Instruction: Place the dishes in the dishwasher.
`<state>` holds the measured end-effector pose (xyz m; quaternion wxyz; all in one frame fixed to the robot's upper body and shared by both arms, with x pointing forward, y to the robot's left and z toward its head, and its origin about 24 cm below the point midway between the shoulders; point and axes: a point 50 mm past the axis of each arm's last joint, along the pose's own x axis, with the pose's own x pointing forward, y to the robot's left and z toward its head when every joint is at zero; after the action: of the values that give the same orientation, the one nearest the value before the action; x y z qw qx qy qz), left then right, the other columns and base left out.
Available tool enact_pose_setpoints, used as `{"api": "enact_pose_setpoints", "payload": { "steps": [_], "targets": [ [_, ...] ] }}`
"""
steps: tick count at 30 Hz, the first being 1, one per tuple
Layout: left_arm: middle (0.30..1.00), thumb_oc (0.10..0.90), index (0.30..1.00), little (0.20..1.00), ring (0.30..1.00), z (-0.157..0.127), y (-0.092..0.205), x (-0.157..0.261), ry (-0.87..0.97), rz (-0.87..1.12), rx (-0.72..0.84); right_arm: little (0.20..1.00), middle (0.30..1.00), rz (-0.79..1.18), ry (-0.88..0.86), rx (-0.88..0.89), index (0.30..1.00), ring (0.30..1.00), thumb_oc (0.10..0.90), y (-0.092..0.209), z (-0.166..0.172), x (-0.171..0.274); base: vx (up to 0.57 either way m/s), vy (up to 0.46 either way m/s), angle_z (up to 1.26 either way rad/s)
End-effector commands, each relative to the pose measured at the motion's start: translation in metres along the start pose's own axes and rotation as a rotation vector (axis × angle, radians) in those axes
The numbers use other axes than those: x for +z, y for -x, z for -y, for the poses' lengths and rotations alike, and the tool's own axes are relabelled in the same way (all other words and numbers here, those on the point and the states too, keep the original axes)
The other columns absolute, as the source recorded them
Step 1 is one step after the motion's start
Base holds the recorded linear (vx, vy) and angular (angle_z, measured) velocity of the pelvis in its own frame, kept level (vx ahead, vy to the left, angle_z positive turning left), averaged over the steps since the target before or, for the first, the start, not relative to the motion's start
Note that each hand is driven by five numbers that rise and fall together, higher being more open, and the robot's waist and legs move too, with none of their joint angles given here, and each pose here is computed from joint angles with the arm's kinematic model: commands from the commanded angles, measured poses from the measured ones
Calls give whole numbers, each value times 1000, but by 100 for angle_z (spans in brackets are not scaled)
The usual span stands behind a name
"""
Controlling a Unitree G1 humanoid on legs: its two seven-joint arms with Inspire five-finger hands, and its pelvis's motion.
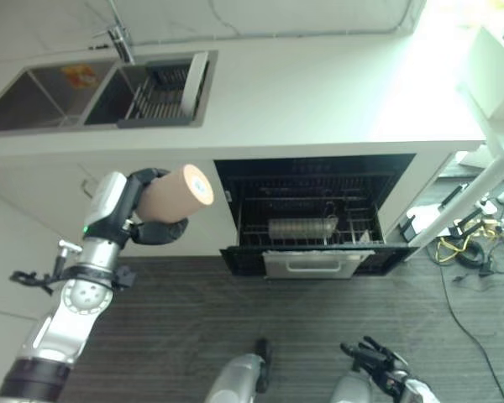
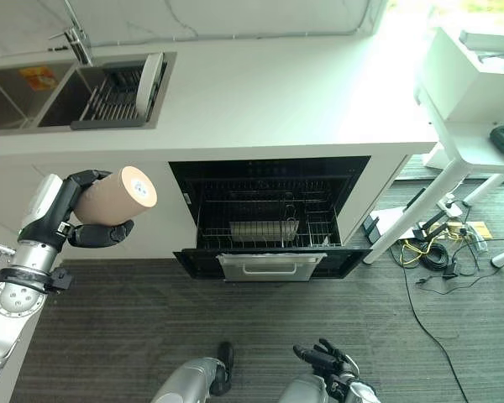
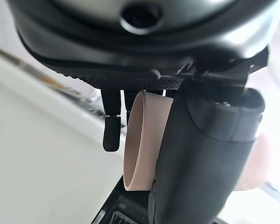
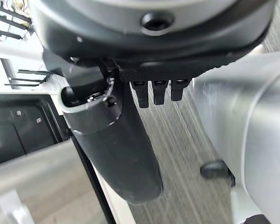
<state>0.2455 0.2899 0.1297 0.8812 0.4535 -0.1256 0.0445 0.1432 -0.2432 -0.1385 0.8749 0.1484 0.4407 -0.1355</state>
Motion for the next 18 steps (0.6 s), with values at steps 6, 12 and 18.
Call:
{"api": "enact_pose_setpoints", "payload": {
  "steps": [6,12,18],
  "targets": [
    [300,400,300,300,300,-41,-38,78,70,380,253,900,900,111,45,-79,900,900,800,7,29,20,65,-314,82],
    [300,400,300,300,300,-41,-39,84,84,388,241,900,900,65,27,-135,900,900,800,10,41,12,183,-37,65],
    [300,400,300,300,300,-35,-26,80,63,366,256,900,900,-27,37,-150,900,900,800,8,39,2,150,217,-40]
  ]
}}
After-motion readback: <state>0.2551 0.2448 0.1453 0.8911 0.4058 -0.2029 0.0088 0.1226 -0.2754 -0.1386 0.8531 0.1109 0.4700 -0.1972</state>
